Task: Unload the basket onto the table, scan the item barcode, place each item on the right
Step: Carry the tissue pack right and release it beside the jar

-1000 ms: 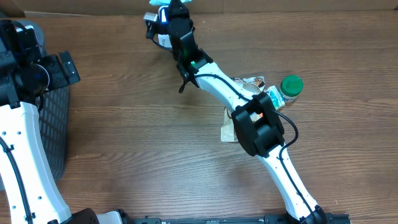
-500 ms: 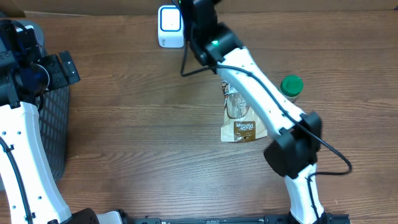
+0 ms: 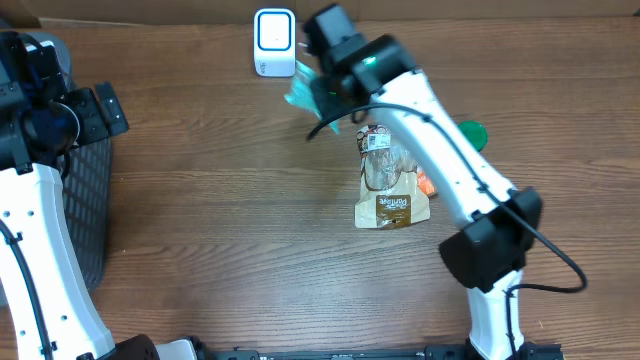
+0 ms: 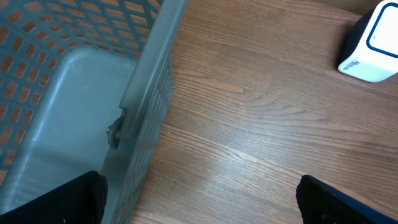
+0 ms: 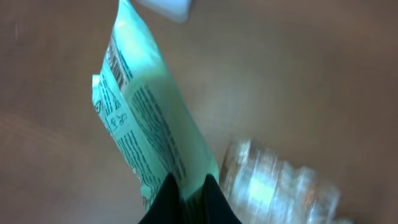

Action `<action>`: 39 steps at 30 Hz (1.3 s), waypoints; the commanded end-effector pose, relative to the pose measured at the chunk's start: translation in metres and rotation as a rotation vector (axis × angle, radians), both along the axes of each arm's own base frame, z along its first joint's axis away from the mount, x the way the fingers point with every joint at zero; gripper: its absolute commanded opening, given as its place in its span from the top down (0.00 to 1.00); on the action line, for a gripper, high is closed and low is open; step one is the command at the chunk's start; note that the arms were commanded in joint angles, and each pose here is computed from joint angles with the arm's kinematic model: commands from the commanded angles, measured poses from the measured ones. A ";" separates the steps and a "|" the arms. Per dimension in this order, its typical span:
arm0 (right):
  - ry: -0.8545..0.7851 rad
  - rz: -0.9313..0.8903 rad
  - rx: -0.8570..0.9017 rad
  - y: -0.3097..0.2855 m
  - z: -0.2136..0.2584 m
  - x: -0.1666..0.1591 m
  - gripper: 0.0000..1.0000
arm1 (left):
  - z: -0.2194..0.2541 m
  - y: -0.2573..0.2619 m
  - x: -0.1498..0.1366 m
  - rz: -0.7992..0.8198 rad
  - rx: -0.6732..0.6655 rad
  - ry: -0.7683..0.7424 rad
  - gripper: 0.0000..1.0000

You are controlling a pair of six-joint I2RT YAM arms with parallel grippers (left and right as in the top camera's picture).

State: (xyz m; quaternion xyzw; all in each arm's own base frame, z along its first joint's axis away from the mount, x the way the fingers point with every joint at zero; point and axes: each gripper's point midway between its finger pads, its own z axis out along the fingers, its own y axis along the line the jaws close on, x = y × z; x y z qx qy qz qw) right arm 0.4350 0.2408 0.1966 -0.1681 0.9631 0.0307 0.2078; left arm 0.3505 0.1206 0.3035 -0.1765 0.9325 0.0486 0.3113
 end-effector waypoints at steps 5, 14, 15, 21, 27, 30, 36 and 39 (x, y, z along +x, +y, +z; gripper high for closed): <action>0.261 -0.304 0.134 -0.088 0.014 -0.035 0.96 | 0.007 0.001 0.002 -0.018 0.020 -0.014 0.00; 0.421 -0.504 0.059 -0.168 -0.049 -0.043 0.96 | 0.007 0.001 0.002 -0.018 0.020 -0.014 0.01; 0.438 -0.520 0.055 -0.175 -0.058 -0.045 0.96 | 0.007 0.001 0.002 -0.018 0.020 -0.014 0.00; 0.511 -0.570 0.028 -0.196 -0.085 -0.060 0.96 | 0.007 0.001 0.002 -0.018 0.020 -0.014 0.00; 0.510 -0.582 0.003 -0.204 -0.086 -0.061 0.81 | 0.007 0.001 0.002 -0.018 0.020 -0.014 0.00; 0.503 -0.581 0.006 -0.203 -0.084 -0.060 0.70 | 0.007 0.001 0.002 -0.018 0.020 -0.014 0.00; 0.403 -0.566 0.042 -0.200 -0.044 -0.051 0.66 | 0.007 0.001 0.002 -0.018 0.020 -0.014 0.01; 0.310 -0.535 0.078 -0.194 -0.009 -0.052 0.65 | 0.007 0.001 0.002 -0.018 0.020 -0.014 0.00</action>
